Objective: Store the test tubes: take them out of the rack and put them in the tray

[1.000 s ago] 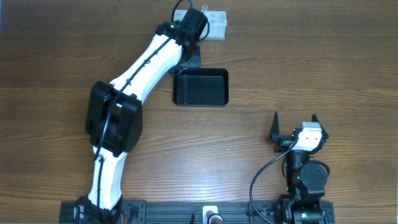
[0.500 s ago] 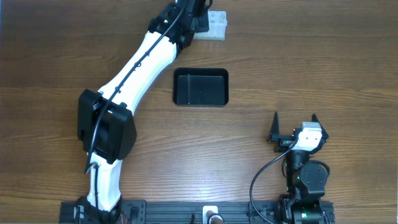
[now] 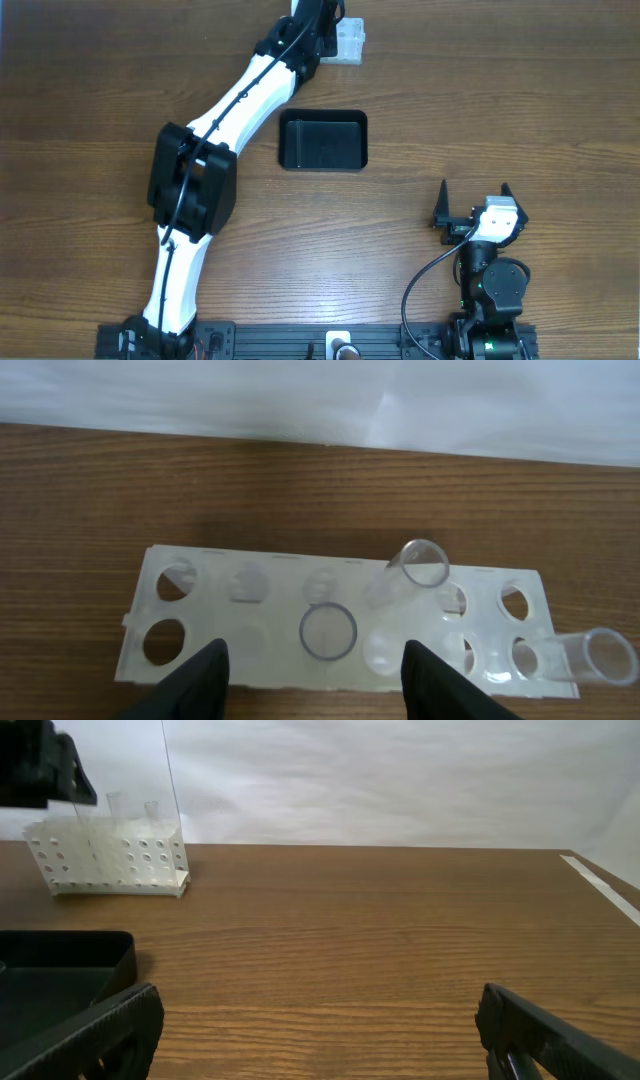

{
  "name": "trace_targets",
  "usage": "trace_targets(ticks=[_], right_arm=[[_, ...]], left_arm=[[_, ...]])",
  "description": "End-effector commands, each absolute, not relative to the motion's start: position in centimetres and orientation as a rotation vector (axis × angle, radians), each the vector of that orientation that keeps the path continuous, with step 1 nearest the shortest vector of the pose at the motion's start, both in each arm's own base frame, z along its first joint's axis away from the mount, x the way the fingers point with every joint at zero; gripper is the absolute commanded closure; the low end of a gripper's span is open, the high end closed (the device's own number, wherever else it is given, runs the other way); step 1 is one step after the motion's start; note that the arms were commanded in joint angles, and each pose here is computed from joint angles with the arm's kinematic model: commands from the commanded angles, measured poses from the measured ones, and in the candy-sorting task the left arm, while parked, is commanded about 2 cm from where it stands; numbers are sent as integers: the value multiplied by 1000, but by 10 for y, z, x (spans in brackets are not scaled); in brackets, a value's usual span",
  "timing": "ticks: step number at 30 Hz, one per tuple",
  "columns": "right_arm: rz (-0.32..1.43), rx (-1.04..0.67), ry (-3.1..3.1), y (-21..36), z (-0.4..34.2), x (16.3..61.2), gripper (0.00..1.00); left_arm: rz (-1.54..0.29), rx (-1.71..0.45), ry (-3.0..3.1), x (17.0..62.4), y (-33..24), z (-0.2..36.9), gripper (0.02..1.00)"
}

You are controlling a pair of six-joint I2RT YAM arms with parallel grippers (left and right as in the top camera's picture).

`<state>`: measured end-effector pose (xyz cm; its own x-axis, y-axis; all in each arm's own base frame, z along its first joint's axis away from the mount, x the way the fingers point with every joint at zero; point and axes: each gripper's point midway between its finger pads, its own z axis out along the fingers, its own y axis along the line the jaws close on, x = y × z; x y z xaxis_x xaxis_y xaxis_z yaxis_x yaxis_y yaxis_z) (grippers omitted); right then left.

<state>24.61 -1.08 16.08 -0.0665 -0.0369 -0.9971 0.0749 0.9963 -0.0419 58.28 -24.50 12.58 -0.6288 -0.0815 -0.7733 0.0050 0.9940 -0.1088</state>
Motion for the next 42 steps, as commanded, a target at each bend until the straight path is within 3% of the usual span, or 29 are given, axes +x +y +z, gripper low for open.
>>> trace_targets(ticks=[1, 16, 29, 42], right_arm=[[-95, 27, 1636, -12, 159, 246, 9], [-95, 27, 1636, -12, 159, 246, 9], [-95, 27, 1636, -12, 159, 246, 7], [-95, 27, 1636, -12, 159, 246, 9]], left_arm=[[-105, -64, 2206, 597, -240, 125, 494], [-103, -46, 2191, 604, -243, 114, 643], [-107, -44, 2181, 606, -244, 114, 829], [-107, -42, 2176, 606, -244, 118, 910]])
